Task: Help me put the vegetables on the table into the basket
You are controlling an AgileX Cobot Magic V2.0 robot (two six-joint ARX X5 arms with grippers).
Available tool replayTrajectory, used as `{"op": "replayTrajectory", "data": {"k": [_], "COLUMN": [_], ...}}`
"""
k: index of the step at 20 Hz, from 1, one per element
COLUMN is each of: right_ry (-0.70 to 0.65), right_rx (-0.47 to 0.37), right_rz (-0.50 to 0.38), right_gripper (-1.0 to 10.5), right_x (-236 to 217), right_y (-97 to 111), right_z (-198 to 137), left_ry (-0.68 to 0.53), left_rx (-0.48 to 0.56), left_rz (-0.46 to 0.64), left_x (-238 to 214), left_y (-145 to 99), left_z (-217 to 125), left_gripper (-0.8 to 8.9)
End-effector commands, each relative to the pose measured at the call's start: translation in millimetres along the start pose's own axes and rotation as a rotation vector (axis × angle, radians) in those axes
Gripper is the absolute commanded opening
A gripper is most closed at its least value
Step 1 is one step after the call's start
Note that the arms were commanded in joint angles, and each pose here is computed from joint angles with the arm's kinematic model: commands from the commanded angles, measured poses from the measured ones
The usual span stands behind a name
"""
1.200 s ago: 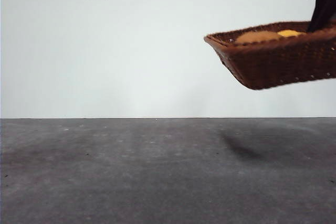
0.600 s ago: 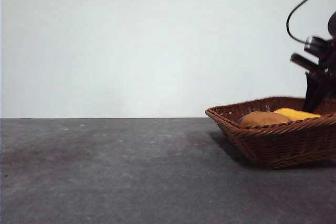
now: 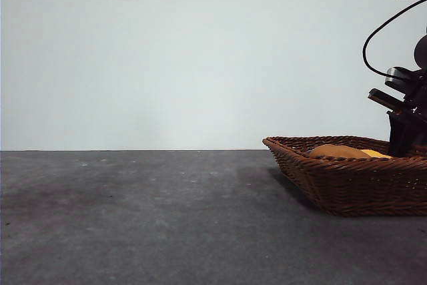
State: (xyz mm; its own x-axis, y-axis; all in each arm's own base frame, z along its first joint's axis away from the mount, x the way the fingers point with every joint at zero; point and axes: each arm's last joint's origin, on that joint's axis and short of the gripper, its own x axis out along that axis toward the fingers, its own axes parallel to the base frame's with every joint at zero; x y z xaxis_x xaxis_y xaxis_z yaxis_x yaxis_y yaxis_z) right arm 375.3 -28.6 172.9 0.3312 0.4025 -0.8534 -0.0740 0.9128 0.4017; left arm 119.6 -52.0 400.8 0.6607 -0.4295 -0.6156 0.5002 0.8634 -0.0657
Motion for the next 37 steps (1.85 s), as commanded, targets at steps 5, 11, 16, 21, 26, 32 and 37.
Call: {"op": "replayTrajectory", "data": {"k": [5, 11, 16, 21, 26, 32, 37], "right_ry": [-0.134, -0.294, -0.247, -0.186, -0.173, -0.175, -0.174], "right_rx": [-0.048, -0.12, -0.193, -0.233, -0.258, -0.258, -0.259], "right_rz": [-0.052, -0.009, 0.044, 0.042, 0.04, 0.035, 0.035], "right_gripper": [2.8, 2.5, 1.5, 0.3, -0.1, 0.0, 0.0], "right_x": [-50.1, -164.6, -215.8, -236.6, -243.9, -244.2, -244.1], "right_y": [23.7, 82.8, 111.2, 122.5, 126.5, 126.5, 126.4], "right_z": [7.6, -34.9, -94.9, -134.3, -148.8, -149.2, -149.0], "left_ry": [-0.003, -0.003, -0.003, -0.003, 0.0, -0.002, -0.003], "left_rx": [0.006, 0.015, 0.038, 0.04, 0.04, 0.04, 0.04], "left_rz": [0.005, 0.004, 0.004, 0.003, -0.004, -0.002, -0.002], "left_x": [0.2, 0.3, 0.3, 0.3, 0.3, 0.3, 0.3], "left_y": [0.5, 0.5, 0.5, 0.4, 0.2, 0.3, 0.3], "left_z": [0.1, 0.2, 0.1, 0.2, -0.2, 0.1, 0.1], "left_gripper": [-0.09, -0.09, -0.09, -0.09, -0.09, -0.07, -0.03]}}
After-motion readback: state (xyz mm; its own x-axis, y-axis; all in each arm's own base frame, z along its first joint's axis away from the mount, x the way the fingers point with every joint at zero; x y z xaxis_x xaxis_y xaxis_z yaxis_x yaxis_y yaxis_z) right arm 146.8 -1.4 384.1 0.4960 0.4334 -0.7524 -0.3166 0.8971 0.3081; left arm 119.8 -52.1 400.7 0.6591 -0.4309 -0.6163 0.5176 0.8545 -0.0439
